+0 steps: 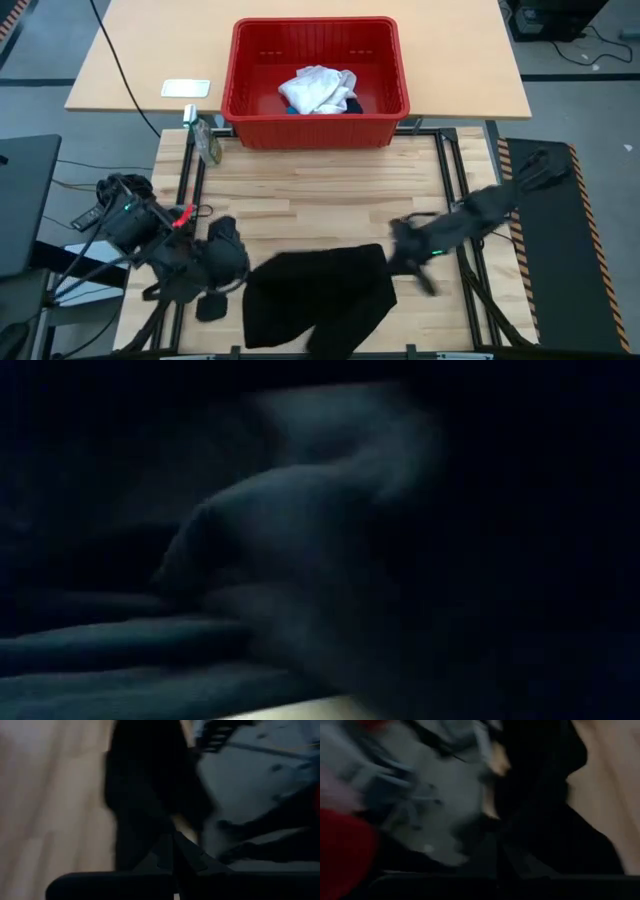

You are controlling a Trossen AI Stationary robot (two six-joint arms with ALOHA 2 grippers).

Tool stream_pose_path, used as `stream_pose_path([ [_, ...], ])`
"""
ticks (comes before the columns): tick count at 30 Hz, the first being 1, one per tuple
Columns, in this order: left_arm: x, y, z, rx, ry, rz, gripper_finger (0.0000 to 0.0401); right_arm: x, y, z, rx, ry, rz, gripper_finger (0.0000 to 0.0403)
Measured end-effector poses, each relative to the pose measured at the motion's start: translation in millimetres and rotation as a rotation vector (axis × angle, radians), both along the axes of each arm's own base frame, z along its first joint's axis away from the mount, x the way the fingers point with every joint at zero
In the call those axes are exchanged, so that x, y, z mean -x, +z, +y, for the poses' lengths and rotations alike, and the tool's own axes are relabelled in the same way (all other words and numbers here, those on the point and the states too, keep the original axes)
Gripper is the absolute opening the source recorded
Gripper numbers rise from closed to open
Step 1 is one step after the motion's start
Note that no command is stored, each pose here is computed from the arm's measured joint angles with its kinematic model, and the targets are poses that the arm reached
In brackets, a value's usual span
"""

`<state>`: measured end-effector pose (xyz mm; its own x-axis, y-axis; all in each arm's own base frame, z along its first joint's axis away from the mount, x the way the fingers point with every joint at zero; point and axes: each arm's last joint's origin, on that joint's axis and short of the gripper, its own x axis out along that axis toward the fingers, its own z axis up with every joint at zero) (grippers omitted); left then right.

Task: Fold laundry
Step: Fold the black shirt on the table

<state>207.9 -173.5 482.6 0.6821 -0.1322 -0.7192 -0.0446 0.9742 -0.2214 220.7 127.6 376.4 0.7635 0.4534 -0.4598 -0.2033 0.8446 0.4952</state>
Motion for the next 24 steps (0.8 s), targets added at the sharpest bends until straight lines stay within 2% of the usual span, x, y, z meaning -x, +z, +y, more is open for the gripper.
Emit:
stream_pose_path([
  [6,-6,23,-28,0.226,-0.122,-0.23,0.0,68,81,-11,-0.161,0.163,-0.305,0.0004],
  [9,-6,41,-40,0.387,-0.191,-0.361,0.0,94,114,-16,-0.19,0.245,-0.441,0.0004],
  [11,-6,51,-44,0.449,-0.225,-0.442,0.0,105,133,-17,-0.174,0.284,-0.544,0.0004],
  [14,-4,60,-47,0.471,-0.259,-0.53,0.0,110,158,-14,-0.125,0.313,-0.722,0.0004],
  [17,-4,69,-50,0.508,-0.281,-0.619,0.0,105,172,-3,-0.091,0.386,-0.802,0.0004],
  [19,-4,79,-51,0.521,-0.309,-0.724,0.0,101,181,5,-0.081,0.437,-0.839,0.0004],
  [22,-2,94,-49,0.47,-0.348,-0.92,0.0,99,196,12,-0.06,0.455,-0.951,0.0004],
  [24,-2,97,-46,0.413,-0.34,-0.978,0.0,98,204,14,-0.026,0.429,-1.03,0.0004],
])
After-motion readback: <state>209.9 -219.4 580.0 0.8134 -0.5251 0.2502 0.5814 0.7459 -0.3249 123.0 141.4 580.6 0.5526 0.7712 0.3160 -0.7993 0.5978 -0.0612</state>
